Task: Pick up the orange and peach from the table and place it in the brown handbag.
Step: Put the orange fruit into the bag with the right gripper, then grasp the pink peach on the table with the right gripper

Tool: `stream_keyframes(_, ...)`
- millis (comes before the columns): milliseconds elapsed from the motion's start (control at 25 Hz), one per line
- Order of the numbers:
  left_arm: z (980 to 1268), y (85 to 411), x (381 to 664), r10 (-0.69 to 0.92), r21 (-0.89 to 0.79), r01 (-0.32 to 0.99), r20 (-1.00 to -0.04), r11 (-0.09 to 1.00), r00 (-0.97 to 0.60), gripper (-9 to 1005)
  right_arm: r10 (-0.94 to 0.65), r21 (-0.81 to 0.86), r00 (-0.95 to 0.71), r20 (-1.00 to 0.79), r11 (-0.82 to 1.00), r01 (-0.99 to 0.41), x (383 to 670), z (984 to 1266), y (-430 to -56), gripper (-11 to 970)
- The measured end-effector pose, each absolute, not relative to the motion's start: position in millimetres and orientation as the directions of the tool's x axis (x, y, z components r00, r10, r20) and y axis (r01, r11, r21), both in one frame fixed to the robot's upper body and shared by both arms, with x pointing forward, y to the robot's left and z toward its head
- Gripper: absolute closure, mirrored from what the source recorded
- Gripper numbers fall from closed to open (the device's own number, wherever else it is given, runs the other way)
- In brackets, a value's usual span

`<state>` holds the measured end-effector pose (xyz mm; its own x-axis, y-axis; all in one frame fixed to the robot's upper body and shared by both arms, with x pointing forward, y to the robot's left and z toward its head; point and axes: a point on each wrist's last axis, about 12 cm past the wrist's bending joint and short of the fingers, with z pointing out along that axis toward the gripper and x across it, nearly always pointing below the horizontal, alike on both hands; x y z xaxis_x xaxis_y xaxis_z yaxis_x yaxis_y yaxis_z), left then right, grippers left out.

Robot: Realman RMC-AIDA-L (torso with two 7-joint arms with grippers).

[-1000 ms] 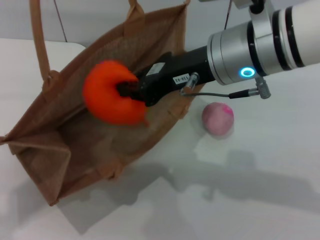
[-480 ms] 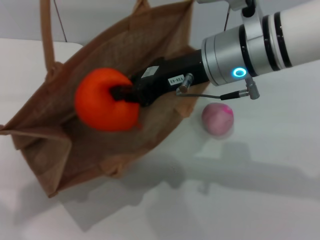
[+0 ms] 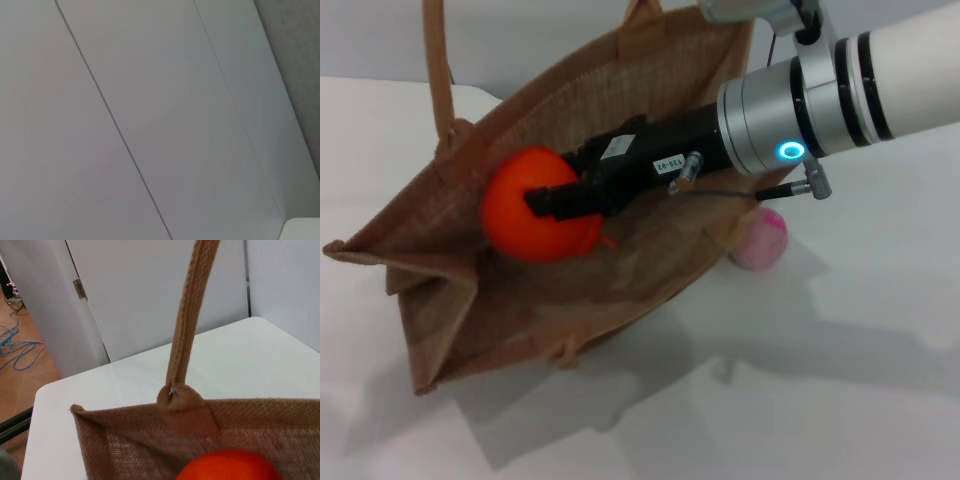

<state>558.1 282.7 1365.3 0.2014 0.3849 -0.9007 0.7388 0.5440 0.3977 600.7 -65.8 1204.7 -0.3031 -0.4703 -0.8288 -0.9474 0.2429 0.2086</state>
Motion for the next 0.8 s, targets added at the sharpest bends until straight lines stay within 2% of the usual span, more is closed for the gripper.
stream_keyframes(80,1365,283,558,0.386,0.397,0.738,-0.901,0.546,0.200,903,-0.470,0.212,-0.305,-0.828,0.243,-0.947,601,1205,-66,625)
stream_keyframes(280,1360,293,557,0.385,0.384,0.719,-0.907,0.580,0.173,902,-0.473,0.229,-0.318,-0.822,0.237,-0.944,599,1204,-69,418)
stream_keyframes(520,1351,313,550,0.391,0.377,0.657,-0.911,0.653,0.133,902,-0.463,0.285,-0.358,-0.811,0.222,-0.933,599,1210,-87,239)
stream_keyframes(800,1338,334,542,0.393,0.355,0.604,-0.916,0.713,0.075,901,-0.425,0.304,-0.426,-0.799,0.325,-0.895,607,1213,-137,239)
